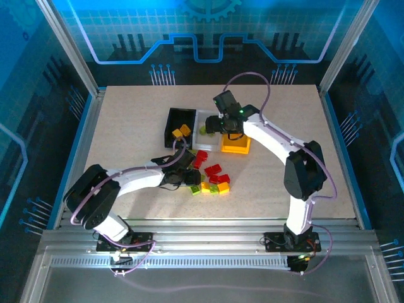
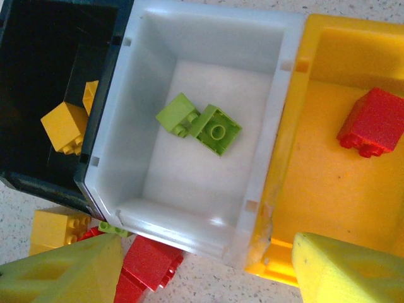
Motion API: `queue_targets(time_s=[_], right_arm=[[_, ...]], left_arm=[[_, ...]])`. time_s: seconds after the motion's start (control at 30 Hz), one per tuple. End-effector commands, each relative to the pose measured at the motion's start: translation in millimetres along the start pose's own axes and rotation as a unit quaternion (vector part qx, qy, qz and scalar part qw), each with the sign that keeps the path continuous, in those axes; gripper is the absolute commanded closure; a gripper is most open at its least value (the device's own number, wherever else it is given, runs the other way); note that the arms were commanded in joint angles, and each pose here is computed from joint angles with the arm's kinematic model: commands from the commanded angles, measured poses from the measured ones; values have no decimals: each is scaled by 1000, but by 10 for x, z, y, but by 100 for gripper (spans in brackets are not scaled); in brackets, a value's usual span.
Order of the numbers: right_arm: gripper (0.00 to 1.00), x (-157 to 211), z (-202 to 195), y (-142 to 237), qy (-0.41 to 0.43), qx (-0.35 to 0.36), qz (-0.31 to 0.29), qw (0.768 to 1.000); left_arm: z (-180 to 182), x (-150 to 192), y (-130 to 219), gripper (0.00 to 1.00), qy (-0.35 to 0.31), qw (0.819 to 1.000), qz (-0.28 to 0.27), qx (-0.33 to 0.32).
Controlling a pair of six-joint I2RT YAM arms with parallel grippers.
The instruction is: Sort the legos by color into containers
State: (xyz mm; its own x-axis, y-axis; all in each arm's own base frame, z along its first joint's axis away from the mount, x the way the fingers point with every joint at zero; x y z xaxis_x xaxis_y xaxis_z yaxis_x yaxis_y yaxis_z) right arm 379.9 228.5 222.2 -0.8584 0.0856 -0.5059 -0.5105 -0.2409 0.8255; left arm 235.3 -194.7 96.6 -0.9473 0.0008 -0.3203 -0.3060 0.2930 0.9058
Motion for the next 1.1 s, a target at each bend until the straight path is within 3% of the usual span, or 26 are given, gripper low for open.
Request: queue_targets(time_s=[0.0,0.23,0.4,0.57,0.7,0.87,1.07], right_arm=[[28,-26,-70,127,-16,-10,-18,1000],[28,-6,-205,237,-33,-11,-29,999],[28,6,-286,347,-43,-14,-39,998],[28,184,-454,446,-63,-15,-38,997],[28,407,-582,468,-68,-5,-23,997],[28,701,-740,501,-73,6,-3,997],[27,1041,-876,530,-77,1,23,997]], left_arm=[[11,23,-54,48,-2,1000,11,-16],[122,114,37,64,5,999,12,-40],[74,23,355,69,10,999,-29,-26],[-123,-465,668,71,12,995,-94,4],[-298,-995,687,71,3,991,-132,10],[-414,-1619,369,71,-1,990,-142,-8],[-519,-2029,3,73,3,990,-140,-29]])
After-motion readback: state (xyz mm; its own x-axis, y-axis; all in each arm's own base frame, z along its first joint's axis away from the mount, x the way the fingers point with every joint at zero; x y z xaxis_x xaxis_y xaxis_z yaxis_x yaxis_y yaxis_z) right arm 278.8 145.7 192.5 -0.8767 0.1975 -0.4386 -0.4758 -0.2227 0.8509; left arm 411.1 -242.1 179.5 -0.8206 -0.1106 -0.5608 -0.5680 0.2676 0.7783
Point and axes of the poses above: each hand's point on the last joint's axis, 136 mm out from that joint toward the fingers, its own y axis back along the fingers, its own z axis along the line the jaws close on, x = y × z, the point moved 8 cm from there along y, back along the fingers, and after that the axes turned 5 degrees about -y, right-handed, at the moved point
